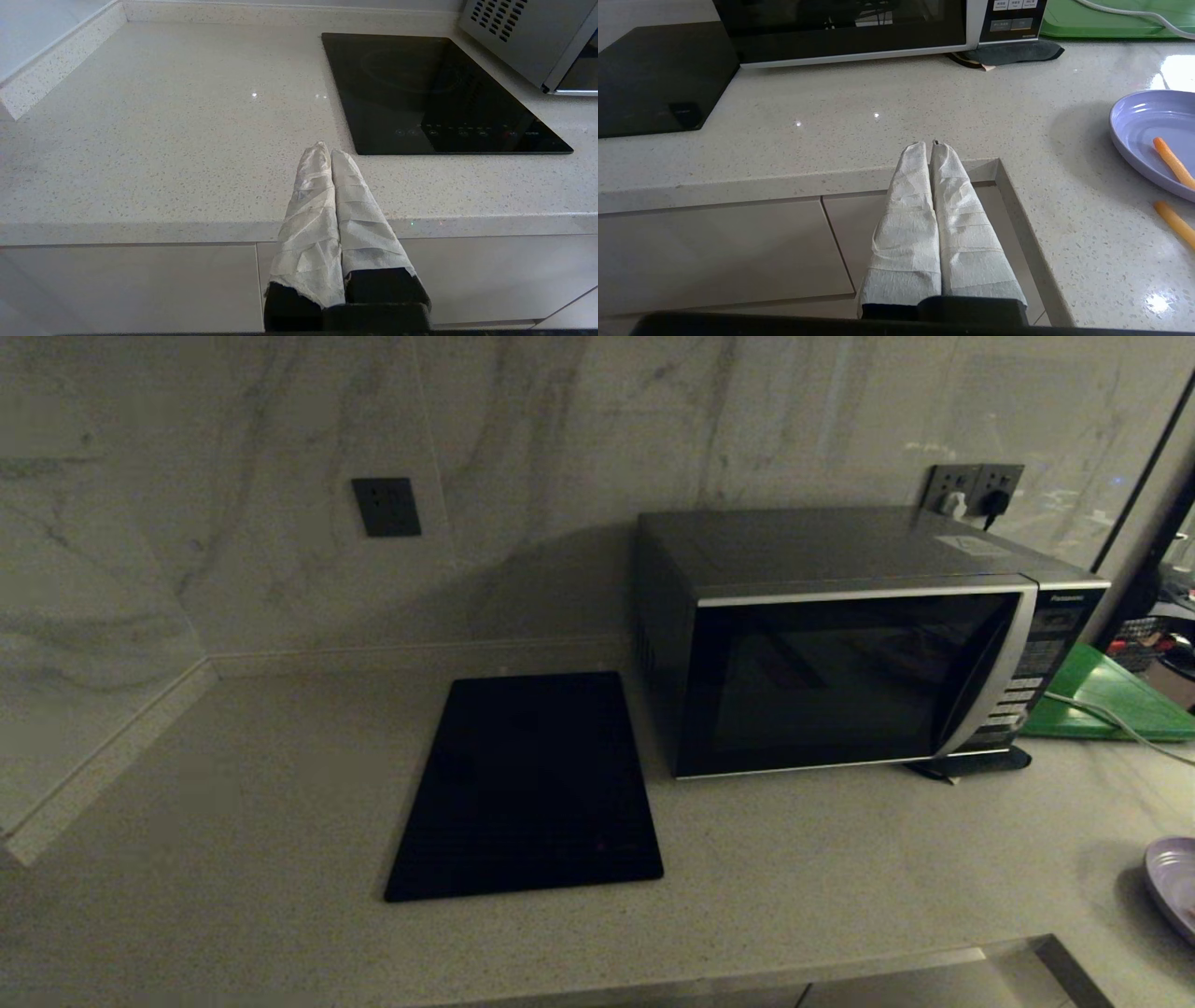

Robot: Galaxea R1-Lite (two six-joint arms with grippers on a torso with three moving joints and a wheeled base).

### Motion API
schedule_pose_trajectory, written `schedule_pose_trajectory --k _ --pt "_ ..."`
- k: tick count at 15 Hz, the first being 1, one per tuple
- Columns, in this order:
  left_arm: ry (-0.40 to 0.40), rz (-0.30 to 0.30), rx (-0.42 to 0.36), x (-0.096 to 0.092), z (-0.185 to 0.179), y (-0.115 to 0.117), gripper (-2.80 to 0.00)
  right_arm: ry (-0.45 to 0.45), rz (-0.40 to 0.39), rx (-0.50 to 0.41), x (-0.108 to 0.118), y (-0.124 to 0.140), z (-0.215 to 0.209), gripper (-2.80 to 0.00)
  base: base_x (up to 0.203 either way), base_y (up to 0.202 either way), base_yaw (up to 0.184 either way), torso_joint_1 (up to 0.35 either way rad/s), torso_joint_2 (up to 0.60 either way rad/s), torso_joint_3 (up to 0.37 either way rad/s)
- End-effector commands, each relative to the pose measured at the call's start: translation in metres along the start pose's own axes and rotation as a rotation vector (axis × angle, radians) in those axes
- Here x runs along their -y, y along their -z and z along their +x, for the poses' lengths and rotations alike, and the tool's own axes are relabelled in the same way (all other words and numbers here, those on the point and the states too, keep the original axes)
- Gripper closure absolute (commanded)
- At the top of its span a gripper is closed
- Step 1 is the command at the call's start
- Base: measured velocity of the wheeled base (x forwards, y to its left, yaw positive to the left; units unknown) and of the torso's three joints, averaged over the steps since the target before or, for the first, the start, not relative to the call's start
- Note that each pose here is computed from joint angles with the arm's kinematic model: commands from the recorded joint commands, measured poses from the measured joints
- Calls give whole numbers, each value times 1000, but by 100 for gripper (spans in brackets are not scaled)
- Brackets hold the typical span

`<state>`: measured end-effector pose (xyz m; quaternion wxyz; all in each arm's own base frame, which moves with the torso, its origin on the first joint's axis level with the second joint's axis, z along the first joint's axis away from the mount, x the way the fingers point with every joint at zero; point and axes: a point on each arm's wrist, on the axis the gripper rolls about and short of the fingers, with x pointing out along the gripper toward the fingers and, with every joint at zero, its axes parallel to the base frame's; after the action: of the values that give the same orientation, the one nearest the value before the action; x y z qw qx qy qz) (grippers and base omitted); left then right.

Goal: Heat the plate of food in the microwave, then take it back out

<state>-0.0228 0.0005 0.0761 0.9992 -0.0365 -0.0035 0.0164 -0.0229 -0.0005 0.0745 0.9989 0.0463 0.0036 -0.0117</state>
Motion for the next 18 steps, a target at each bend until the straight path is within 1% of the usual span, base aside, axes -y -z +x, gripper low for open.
schedule_pose_trajectory --k 1,18 --pt "-1 -1 -1 0 0 0 0 0 1 -2 0 0 0 0 0 0 0 0 0 0" --pt "-1 -1 -1 0 0 0 0 0 1 -2 0 0 0 0 0 0 0 0 0 0"
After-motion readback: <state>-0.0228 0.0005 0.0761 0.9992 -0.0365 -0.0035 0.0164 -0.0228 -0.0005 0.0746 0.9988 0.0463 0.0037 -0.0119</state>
